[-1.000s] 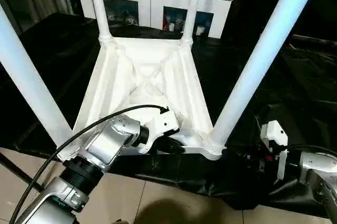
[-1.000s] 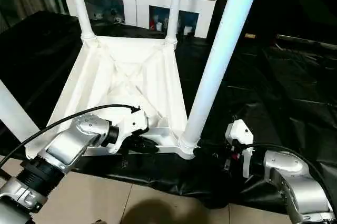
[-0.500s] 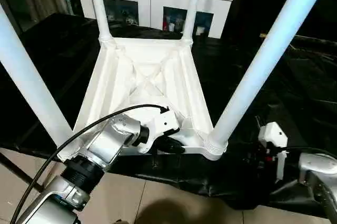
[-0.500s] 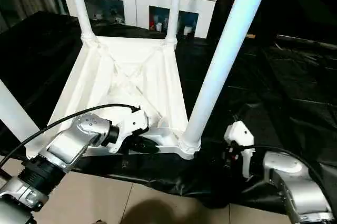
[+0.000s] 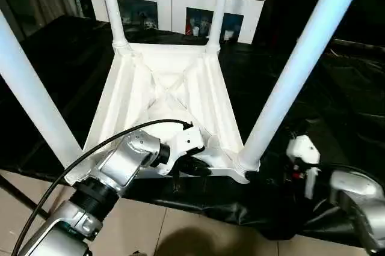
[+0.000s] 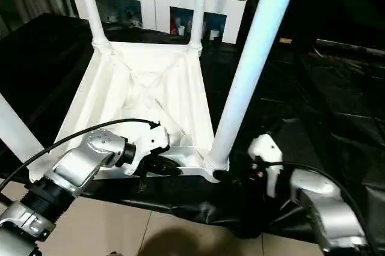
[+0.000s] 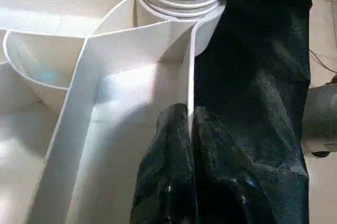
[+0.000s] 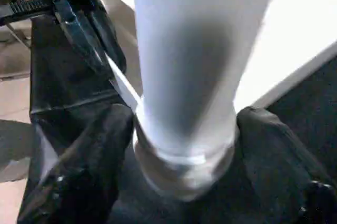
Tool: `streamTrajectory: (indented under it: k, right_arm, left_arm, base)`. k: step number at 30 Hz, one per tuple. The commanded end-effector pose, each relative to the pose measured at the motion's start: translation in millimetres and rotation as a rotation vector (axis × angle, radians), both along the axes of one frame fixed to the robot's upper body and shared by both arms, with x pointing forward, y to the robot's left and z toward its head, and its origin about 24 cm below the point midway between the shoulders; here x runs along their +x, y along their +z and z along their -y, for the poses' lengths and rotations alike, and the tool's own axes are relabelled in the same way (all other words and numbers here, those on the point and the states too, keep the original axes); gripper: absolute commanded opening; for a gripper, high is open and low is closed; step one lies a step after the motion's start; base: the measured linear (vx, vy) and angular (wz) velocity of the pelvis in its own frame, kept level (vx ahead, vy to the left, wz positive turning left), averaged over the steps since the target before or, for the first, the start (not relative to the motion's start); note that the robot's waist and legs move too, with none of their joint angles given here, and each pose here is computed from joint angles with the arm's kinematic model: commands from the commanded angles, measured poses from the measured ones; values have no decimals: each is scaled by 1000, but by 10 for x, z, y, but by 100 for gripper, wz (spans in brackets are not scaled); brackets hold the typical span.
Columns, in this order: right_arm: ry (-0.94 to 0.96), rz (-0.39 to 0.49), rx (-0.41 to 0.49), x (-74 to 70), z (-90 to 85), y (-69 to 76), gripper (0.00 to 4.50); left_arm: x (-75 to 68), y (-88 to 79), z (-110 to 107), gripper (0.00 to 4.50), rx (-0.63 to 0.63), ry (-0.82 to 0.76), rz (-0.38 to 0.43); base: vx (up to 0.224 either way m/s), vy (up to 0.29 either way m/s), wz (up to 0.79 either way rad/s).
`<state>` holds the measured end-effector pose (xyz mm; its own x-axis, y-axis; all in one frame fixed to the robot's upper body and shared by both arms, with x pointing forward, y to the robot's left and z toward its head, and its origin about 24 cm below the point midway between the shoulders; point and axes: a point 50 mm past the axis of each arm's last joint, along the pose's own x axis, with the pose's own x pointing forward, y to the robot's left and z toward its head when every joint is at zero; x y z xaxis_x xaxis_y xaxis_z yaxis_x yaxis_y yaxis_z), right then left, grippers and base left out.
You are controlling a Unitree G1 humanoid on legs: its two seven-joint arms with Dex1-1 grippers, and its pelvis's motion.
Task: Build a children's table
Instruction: Rotate leg to tighten
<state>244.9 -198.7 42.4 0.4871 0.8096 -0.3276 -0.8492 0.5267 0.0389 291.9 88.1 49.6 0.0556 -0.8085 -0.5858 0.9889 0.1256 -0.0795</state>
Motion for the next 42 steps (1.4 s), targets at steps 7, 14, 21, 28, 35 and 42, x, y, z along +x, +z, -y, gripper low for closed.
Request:
streamTrajectory:
  k: [7, 14, 21, 28, 35, 42]
  right_arm:
    - [31, 16, 7, 45, -72, -25, 360]
    - [24, 39, 44, 83, -88, -6, 294]
    - [31, 34, 46, 83, -91, -23, 263]
    - [-14, 29, 68, 96, -72, -78, 259]
    - [-334, 8, 99, 244, -26, -310, 259]
    - [-691, 7, 24, 575, -434, -477, 259]
  left_arm:
    - [-59, -135, -23, 0, 46, -3, -55]
    - [-59, -138, -42, 0, 46, 3, -60]
    - [-58, -141, -63, 0, 51, 4, -65]
    - [-37, -138, -113, 0, 47, 20, -72]
    - [111, -170, -19, 0, -12, 205, -37]
    - [432, -203, 254, 0, -10, 526, 67]
  base:
    - [0, 0, 0]
    - [0, 0, 0]
    - [0, 0, 0]
    - [0, 0, 0]
    - [0, 0, 0]
    - [-8, 3, -1]
